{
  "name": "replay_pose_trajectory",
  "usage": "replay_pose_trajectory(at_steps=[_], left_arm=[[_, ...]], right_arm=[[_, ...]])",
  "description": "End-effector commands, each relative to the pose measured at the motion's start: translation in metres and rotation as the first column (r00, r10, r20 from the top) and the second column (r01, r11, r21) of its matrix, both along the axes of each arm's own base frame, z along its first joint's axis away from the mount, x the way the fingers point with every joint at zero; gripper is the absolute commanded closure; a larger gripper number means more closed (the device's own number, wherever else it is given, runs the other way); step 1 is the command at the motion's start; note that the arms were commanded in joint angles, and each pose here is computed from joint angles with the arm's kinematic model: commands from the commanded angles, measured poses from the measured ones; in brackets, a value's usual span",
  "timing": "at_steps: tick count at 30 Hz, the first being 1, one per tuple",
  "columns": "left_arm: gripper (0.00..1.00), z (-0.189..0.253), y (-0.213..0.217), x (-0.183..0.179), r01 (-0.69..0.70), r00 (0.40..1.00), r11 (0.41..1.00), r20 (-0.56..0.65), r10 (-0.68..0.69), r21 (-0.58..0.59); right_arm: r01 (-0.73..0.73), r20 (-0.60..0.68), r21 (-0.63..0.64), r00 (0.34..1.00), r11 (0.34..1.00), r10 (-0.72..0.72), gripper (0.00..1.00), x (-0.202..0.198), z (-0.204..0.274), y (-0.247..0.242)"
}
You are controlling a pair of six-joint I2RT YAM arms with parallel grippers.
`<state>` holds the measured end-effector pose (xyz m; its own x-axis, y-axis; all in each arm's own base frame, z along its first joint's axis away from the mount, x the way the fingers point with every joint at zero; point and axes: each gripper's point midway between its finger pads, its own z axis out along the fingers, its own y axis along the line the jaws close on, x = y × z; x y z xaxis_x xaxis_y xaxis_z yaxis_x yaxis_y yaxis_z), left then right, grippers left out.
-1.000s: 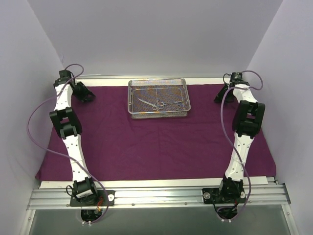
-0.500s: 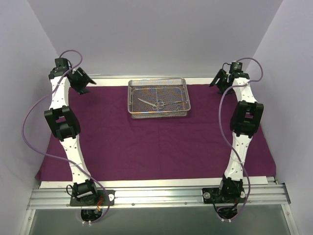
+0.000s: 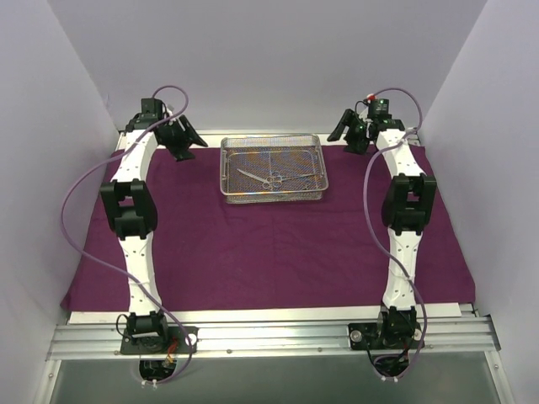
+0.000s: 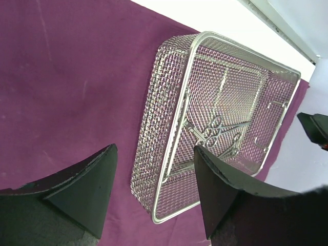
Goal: Open and lay out the surgical kit
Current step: Pick up the container from the surgical kit.
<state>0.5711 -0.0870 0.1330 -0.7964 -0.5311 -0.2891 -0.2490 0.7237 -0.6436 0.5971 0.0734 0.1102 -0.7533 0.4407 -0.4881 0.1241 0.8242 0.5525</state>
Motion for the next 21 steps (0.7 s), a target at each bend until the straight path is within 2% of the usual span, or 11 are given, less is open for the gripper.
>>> replay_pose_trajectory(at_steps=[1, 5, 7, 14, 21], left_arm=[[0.30, 0.012, 0.011, 0.007, -0.012, 0.999, 0.998, 0.045, 0.010, 0.055], [0.29, 0.002, 0.004, 0.005, -0.010, 1.000, 0.997, 0.020, 0.009, 0.075], [0.29, -0.004, -0.025, 0.000, 0.036, 0.999, 0.996, 0.008, -0.037, 0.077], [0.28, -0.019, -0.055, -0.004, 0.074, 0.997, 0.993, -0.020, -0.072, 0.095], [0.29, -0.039, -0.057, -0.011, 0.061, 0.995, 0.986, -0.085, -0.048, 0.156]], right_arm=[[-0.023, 0.050, 0.013, 0.999, 1.000, 0.022, 0.30, 0.006, 0.022, 0.003], [-0.062, 0.047, -0.004, 0.997, 0.998, 0.062, 0.29, 0.002, 0.018, 0.020], [-0.084, 0.044, -0.003, 0.995, 0.996, 0.084, 0.29, 0.001, 0.015, 0.031], [-0.110, 0.018, 0.006, 0.994, 0.994, 0.110, 0.30, -0.003, 0.004, 0.046], [-0.144, -0.036, -0.007, 0.989, 0.990, 0.143, 0.32, -0.014, -0.015, 0.060]])
